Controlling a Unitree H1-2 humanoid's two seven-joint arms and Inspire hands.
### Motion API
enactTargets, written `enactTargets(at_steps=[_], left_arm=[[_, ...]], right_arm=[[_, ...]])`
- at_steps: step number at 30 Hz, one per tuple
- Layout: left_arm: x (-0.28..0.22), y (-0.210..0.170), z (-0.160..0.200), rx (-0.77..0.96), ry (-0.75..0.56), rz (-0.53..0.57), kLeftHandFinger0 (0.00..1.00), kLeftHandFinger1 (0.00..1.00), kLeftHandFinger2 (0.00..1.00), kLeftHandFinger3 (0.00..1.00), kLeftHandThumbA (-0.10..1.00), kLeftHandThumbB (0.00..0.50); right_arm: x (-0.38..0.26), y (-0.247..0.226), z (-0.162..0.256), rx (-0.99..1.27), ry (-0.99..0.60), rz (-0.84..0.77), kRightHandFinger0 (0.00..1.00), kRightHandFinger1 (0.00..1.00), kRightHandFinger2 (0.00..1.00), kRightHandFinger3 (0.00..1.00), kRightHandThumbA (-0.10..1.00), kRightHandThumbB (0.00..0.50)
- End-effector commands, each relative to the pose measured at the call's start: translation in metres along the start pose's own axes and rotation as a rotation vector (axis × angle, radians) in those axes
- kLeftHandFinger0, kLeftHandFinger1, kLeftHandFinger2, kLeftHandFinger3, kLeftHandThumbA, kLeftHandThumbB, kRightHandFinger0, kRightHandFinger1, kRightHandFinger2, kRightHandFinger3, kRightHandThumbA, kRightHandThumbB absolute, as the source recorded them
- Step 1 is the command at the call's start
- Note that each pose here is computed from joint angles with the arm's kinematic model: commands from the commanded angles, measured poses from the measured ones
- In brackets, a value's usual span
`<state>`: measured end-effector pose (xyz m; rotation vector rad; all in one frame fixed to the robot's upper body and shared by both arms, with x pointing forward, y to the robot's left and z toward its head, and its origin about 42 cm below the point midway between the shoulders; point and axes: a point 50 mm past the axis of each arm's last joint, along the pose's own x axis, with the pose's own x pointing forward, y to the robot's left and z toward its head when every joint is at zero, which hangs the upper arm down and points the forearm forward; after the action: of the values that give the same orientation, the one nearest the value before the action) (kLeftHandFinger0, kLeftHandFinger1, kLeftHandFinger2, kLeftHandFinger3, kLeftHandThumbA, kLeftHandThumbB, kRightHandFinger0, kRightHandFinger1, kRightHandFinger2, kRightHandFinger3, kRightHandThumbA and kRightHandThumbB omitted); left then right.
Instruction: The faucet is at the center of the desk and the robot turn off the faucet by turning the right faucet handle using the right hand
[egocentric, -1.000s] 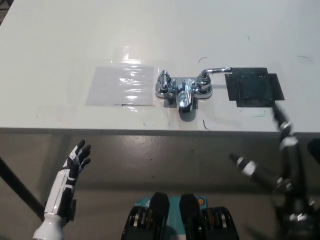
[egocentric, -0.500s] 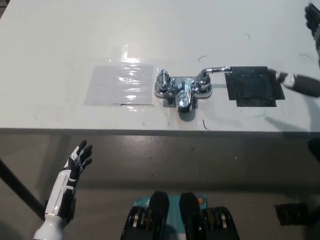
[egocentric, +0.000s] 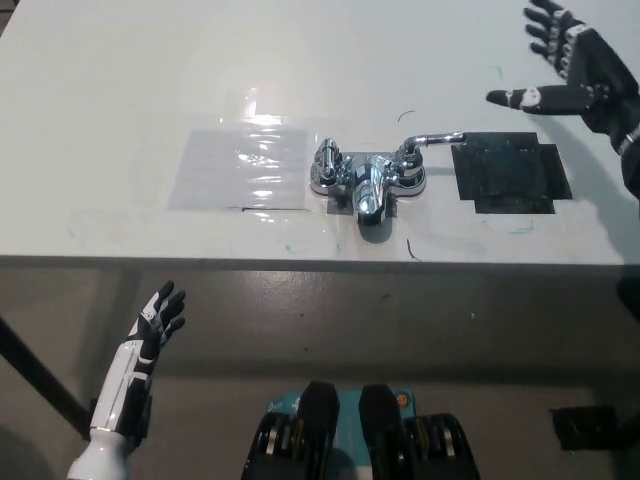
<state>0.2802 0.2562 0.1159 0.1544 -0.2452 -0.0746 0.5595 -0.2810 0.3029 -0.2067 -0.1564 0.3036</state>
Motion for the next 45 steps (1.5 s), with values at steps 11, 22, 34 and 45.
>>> enactTargets(at_steps=[11, 22, 34, 45], left_arm=[[0.009, 0.003, 0.013, -0.002, -0.065, -0.022, 1.0, 1.0, 1.0, 1.0, 1.0, 0.238], [0.01, 0.003, 0.014, 0.003, -0.066, -0.03, 1.0, 1.0, 1.0, 1.0, 1.0, 0.219], [0.01, 0.003, 0.014, 0.011, -0.064, -0.033, 1.0, 1.0, 1.0, 1.0, 1.0, 0.212], [0.012, 0.004, 0.016, 0.019, -0.058, -0.032, 1.0, 1.0, 1.0, 1.0, 1.0, 0.229]], right_arm=[[0.054, 0.035, 0.047, -0.043, 0.131, 0.264, 1.0, 1.0, 1.0, 1.0, 1.0, 0.316], [0.049, 0.056, 0.009, -0.227, 0.266, 0.289, 1.0, 1.0, 1.0, 1.0, 1.0, 0.355], [0.048, 0.062, 0.002, -0.241, 0.279, 0.303, 1.0, 1.0, 1.0, 1.0, 1.0, 0.379], [0.05, 0.073, 0.008, -0.055, 0.233, 0.37, 1.0, 1.0, 1.0, 1.0, 1.0, 0.386]])
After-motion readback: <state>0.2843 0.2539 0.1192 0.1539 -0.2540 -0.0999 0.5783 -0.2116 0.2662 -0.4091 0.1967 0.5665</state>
